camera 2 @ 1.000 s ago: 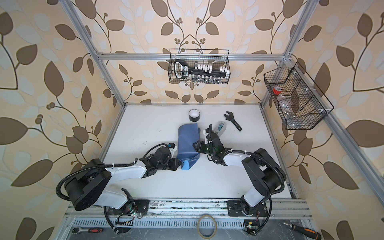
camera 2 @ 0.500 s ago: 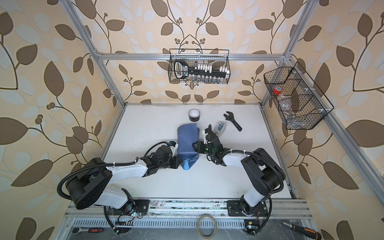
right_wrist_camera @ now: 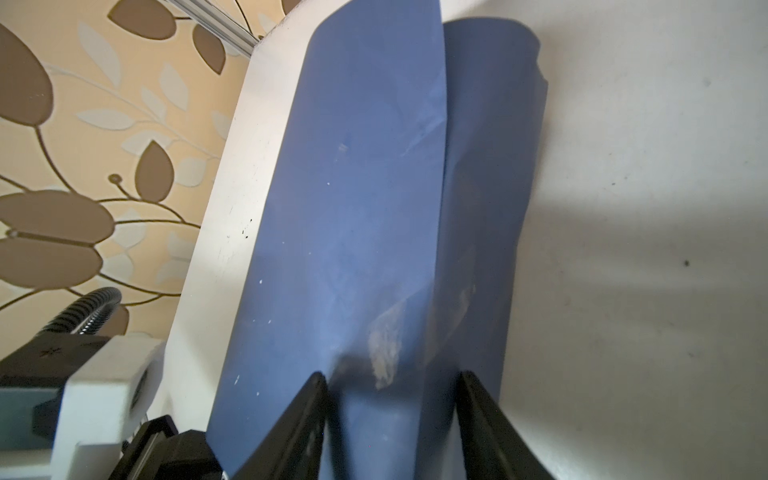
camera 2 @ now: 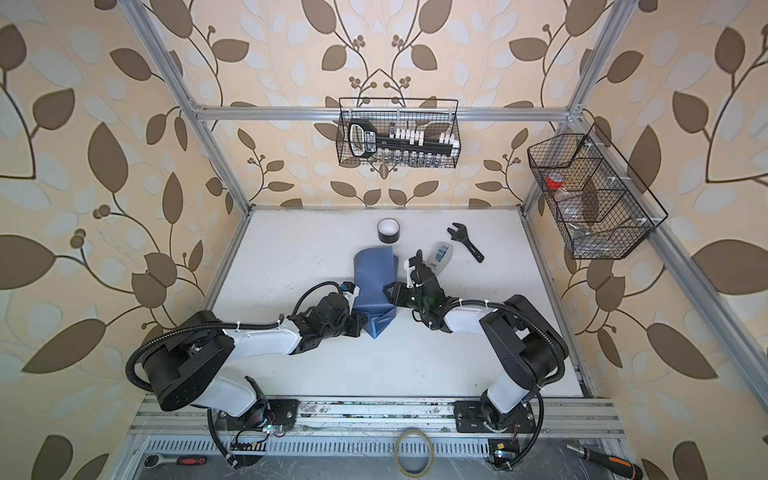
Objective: Wrap the gift box in paper
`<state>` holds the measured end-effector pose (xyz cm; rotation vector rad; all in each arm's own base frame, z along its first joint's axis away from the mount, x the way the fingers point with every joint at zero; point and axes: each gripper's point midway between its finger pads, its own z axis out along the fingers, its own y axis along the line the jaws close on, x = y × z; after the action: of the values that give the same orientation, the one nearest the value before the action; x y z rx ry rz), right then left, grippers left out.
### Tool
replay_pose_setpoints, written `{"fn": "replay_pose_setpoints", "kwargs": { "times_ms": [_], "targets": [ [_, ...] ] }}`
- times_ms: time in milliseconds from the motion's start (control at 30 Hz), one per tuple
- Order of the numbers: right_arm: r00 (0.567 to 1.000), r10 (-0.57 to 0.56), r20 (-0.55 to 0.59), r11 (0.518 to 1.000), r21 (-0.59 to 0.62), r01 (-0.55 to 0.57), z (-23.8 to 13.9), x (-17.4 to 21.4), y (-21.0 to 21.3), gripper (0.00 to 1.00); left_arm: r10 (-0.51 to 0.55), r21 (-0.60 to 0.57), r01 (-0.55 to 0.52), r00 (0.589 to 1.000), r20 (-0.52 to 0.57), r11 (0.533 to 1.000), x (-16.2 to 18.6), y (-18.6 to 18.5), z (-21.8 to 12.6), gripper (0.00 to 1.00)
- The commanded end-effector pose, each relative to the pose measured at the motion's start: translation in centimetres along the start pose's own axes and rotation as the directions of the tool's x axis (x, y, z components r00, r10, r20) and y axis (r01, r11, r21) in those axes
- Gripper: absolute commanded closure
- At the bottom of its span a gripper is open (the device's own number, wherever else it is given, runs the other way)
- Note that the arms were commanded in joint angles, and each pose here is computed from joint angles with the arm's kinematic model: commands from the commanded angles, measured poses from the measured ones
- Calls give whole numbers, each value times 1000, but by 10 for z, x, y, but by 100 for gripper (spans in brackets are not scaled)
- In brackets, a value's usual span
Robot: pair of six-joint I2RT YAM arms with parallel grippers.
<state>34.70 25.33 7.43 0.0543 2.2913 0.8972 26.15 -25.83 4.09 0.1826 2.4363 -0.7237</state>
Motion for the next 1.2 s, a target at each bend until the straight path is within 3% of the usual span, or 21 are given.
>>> {"fn": "replay_pose_setpoints", "kwargs": {
  "times_ms": [0, 600, 1167],
  "targets": [
    [996, 15, -93, 998, 64, -9, 4, 34, -22, 50, 39, -10, -39, 995, 90, 999, -23, -9, 3, 84],
    [995, 8, -99, 998, 60, -2, 4, 36, -20, 50, 114, -109, -105, 991, 74, 988, -2, 8, 18, 79],
    [995, 6, -96, 998, 60, 0, 5, 34, -19, 50, 75, -100, -74, 997, 4, 992, 25, 15, 10, 73]
  ]
}}
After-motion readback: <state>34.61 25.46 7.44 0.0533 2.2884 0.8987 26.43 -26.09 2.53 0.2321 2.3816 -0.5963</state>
